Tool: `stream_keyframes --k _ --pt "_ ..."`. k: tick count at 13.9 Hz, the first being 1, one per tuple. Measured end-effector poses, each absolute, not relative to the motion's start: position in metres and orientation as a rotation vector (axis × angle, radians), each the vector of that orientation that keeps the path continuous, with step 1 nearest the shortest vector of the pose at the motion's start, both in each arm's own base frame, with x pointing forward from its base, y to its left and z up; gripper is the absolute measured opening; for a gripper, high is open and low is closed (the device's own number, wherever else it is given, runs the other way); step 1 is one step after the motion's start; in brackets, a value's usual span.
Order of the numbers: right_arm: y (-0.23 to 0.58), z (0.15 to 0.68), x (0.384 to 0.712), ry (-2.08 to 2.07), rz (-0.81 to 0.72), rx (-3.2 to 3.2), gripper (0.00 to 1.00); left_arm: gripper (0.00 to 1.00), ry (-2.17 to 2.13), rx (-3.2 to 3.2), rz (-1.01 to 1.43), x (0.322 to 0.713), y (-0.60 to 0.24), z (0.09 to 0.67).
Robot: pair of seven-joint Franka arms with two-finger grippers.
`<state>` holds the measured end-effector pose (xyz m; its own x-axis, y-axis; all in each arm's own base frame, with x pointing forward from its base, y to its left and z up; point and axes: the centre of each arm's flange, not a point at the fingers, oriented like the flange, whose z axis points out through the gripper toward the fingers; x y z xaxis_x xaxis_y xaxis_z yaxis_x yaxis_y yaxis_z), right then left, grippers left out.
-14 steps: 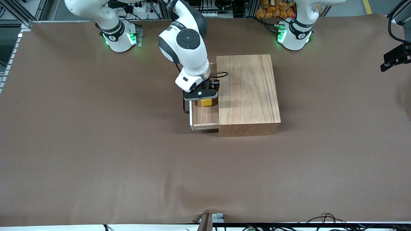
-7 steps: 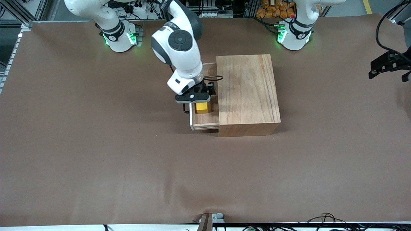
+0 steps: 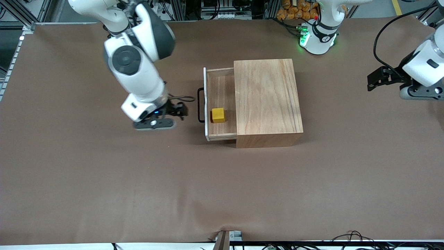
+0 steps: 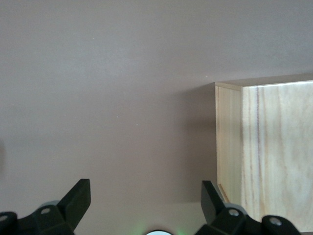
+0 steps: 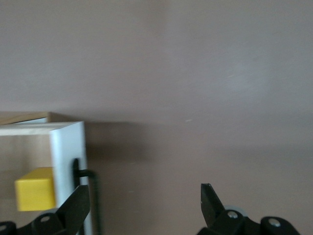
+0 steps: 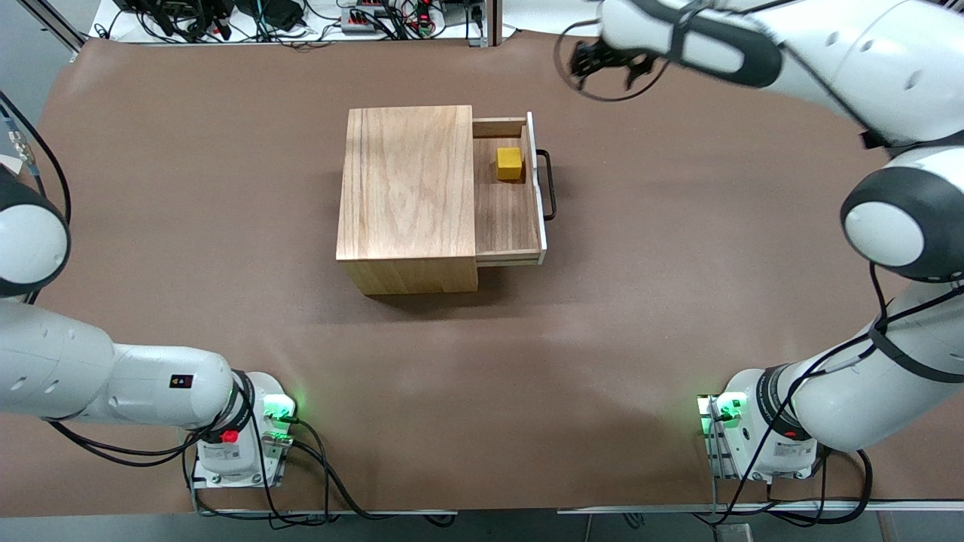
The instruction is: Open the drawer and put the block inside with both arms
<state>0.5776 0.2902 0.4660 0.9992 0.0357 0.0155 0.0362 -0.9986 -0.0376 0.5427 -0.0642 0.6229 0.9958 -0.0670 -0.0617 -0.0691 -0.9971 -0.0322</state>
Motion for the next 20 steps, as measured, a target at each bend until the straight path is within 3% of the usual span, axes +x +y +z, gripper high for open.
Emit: stream_keyframes --k 3,6,14,20 --pt "0.194 0.485 0.608 -0.03 -0.033 -3.105 1.0 1.0 0.058 -3.106 0.07 0.536 -0.05 0.633" --pt "0.112 0.492 0.617 -0.028 -0.008 -3.11 1.0 1.0 0.012 -3.107 0.054 0.532 -0.034 0.641" --pt "0.045 0.576 0.563 0.012 0.082 -3.106 1.0 1.0 0.016 -3.149 0.046 0.528 -0.04 0.646" --pt "0.012 0.595 0.546 0.034 0.096 -3.101 1.0 1.0 -0.019 -3.148 0.029 0.518 -0.038 0.658"
